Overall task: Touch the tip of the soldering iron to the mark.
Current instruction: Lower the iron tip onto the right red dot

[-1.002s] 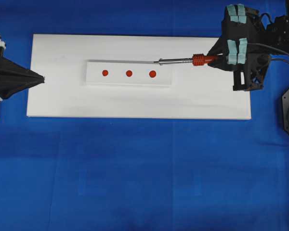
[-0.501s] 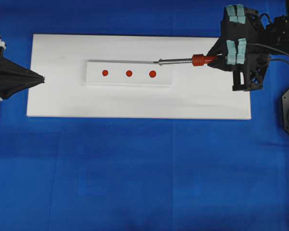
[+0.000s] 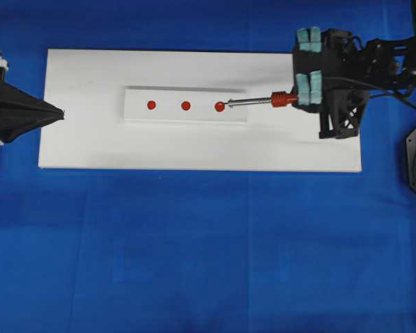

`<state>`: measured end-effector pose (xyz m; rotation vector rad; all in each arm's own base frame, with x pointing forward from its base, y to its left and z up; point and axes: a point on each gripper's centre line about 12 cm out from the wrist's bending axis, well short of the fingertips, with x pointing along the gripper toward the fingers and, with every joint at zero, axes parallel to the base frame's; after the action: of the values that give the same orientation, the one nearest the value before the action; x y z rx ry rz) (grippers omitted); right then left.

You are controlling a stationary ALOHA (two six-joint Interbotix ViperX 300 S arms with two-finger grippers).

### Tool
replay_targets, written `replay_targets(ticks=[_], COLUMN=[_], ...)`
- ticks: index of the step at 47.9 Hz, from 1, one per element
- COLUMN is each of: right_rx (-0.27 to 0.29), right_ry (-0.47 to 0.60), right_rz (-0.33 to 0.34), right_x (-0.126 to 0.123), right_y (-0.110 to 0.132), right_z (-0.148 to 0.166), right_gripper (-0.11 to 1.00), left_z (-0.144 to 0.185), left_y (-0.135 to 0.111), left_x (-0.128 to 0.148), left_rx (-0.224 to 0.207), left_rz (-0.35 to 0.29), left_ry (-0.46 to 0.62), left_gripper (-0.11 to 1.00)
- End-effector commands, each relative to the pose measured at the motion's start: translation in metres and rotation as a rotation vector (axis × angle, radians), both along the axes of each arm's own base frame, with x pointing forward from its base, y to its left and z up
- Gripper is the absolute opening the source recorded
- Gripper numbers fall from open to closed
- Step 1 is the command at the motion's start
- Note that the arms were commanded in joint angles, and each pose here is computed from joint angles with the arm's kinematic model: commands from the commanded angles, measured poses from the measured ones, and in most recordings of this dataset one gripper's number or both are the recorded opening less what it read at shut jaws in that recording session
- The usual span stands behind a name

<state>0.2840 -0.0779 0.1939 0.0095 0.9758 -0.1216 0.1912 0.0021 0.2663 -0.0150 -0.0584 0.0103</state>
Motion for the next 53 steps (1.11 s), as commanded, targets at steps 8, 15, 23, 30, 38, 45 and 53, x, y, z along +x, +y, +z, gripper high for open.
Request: replay_targets(ticks=[8, 15, 23, 30, 38, 45, 53], right_rx=[0.004, 0.004, 0.007, 0.007, 0.008, 0.011, 0.011], right_ry=[0.014, 0.024, 0.031, 0.031, 0.034, 0.035, 0.033], right_rz=[-0.012, -0.012, -0.019, -0.024, -0.029, -0.035, -0.035], right_x=[0.008, 0.01, 0.011, 0.011, 0.01, 0.009, 0.01], right_y=[-0.004, -0.005, -0.006, -0.008, -0.009, -0.01, -0.01], right_z=[-0.018, -0.025, -0.029, -0.029, -0.029, -0.03, -0.029], right_gripper=[0.06, 0.06, 0.06, 0.06, 0.06, 0.06, 0.06], left_z=[0.003, 0.003, 0.003, 0.003, 0.001, 0.002, 0.001], left_y=[0.0, 0.0, 0.0, 0.0, 0.0, 0.0, 0.0], left_x=[0.002, 0.002, 0.002, 0.002, 0.001, 0.002, 0.002], left_rx=[0.002, 0.0, 0.0, 0.002, 0.0, 0.002, 0.0], left_rz=[-0.002, -0.002, -0.002, -0.002, -0.002, -0.002, -0.002], left_ry=[-0.009, -0.009, -0.011, -0.009, -0.006, -0.006, -0.005], left_gripper=[0.0, 0.0, 0.0, 0.0, 0.0, 0.0, 0.0])
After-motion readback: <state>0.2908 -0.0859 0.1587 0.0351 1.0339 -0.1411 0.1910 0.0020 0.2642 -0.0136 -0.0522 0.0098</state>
